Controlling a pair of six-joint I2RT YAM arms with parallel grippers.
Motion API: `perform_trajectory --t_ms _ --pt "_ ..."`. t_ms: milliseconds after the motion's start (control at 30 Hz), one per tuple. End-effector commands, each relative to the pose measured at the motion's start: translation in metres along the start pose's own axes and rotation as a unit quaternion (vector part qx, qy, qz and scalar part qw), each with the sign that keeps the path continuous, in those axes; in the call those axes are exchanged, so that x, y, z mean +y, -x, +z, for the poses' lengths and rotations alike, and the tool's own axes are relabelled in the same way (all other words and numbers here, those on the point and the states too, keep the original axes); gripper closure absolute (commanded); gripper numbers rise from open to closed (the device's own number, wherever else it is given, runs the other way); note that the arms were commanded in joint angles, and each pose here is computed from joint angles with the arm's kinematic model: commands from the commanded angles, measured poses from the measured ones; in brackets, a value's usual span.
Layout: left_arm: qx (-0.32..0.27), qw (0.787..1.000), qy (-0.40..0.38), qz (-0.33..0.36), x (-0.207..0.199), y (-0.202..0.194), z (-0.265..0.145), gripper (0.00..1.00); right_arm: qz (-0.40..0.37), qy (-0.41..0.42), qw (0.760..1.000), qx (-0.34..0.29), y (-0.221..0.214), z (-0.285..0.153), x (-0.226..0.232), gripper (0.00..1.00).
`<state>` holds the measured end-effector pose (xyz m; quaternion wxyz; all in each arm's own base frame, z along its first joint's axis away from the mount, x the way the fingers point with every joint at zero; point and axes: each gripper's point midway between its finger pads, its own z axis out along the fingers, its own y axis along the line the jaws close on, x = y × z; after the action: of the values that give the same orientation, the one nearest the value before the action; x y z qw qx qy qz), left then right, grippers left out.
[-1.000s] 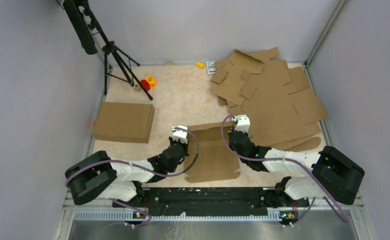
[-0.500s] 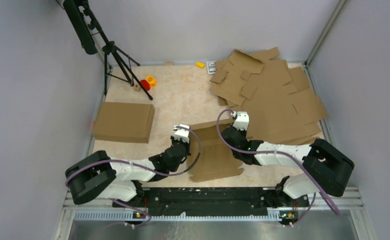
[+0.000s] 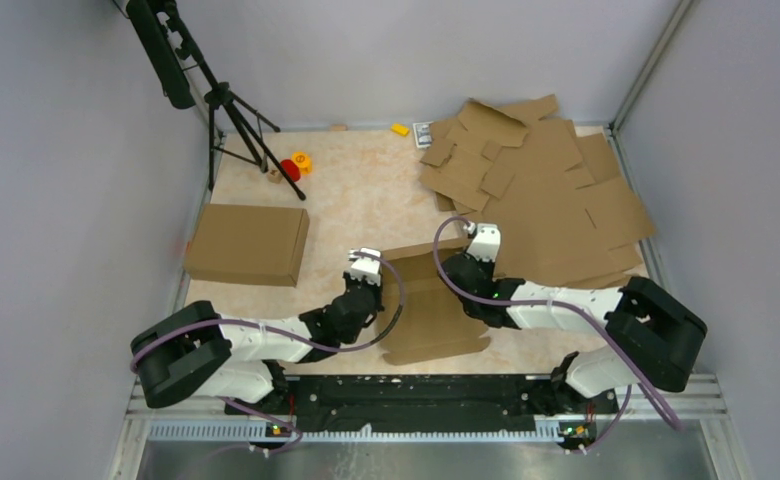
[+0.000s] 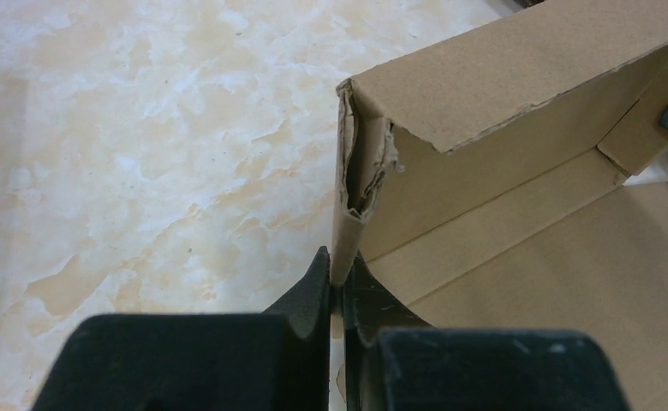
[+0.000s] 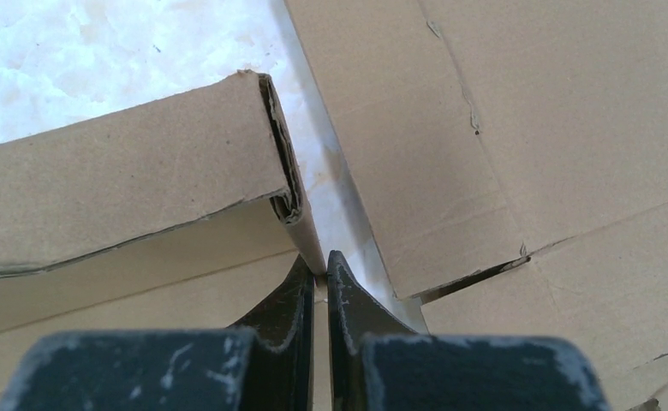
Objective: Fold the paper box
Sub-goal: Fold the paper box at the center of the board.
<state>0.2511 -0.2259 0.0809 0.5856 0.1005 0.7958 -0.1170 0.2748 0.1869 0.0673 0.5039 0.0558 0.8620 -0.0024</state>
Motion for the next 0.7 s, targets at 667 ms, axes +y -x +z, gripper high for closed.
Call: perform_trajectory --t_ms 667 --pt "-0.021 1.000 0.021 -0.005 -0.002 0.016 0.003 1.00 -0.008 0.105 0.994 -0.027 0.001 -0.017 0.003 0.87"
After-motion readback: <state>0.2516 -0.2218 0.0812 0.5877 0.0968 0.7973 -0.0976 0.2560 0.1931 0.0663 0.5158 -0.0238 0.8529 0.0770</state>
